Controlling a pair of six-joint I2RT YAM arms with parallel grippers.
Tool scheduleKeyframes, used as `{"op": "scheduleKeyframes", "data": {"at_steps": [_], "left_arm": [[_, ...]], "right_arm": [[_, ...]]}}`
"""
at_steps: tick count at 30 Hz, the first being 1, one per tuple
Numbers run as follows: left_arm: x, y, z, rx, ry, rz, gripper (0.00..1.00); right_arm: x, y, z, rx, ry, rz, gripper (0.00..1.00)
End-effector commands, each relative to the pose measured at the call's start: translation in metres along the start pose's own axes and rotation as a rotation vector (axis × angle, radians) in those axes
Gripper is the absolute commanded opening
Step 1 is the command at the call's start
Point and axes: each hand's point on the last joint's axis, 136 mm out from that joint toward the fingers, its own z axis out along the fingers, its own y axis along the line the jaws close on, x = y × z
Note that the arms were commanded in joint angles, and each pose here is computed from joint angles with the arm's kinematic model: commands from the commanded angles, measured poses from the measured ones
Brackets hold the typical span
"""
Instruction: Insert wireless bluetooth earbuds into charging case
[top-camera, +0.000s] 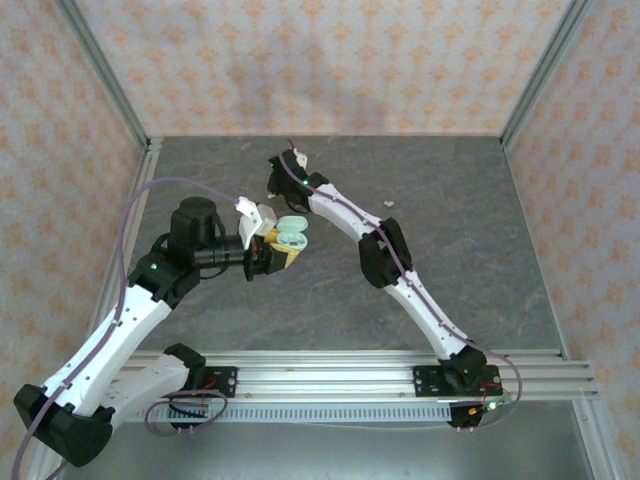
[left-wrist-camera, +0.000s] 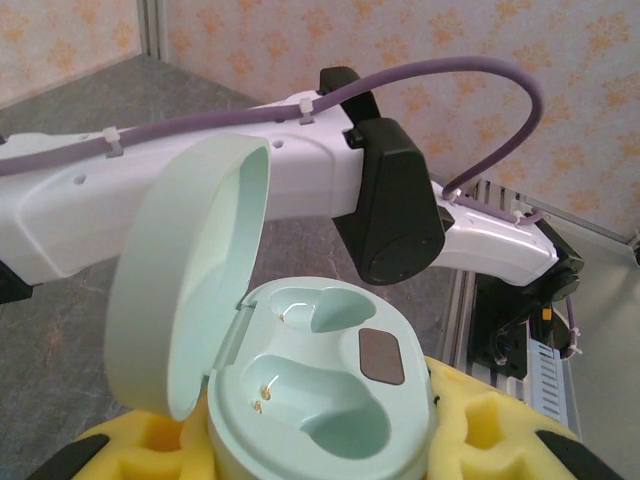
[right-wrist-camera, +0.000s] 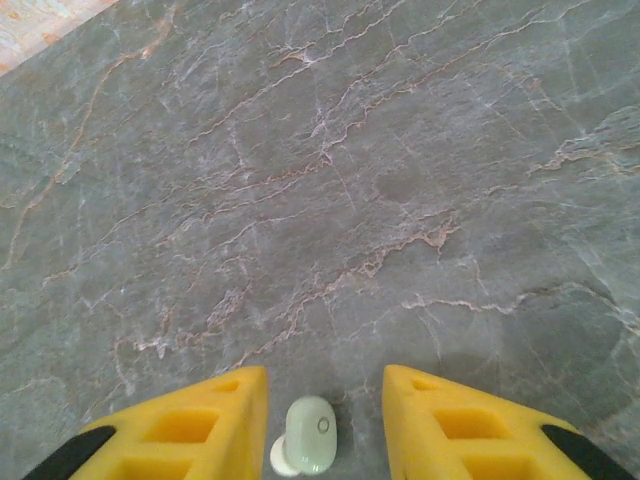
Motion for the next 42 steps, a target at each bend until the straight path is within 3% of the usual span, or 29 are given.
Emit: {"op": "scheduleKeyframes", "data": {"at_steps": [1,23,28,33,42], "left_arm": [[-0.012,0.001,-0.001,0.000,-0.043,0.024,0.06],[-0.010,-0.001,-0.004,-0.001,-0.044,0.024,0.06],[-0.011,-0.002,-0.005,-0.004,-0.047,0.030,0.06],[-0.010,-0.004,-0.008,-0.008,-0.049,0.033,0.06],[-0.012,-0.008,-0.013,-0.013,-0.057,0.044,0.06]], "right_arm": [[-0.006,0.012,0.005,-0.027,-0.066,-0.001,0.36],[0.035,-0.003,0.017,0.026,0.045,-0.090,0.30],[0.041,-0.005,0.011,0.038,0.090,-0.107,0.22],[0.040,-0.005,0.002,0.029,0.121,-0.104,0.06],[0.026,-0.017,-0.031,0.046,0.179,-0.084,0.03]]}}
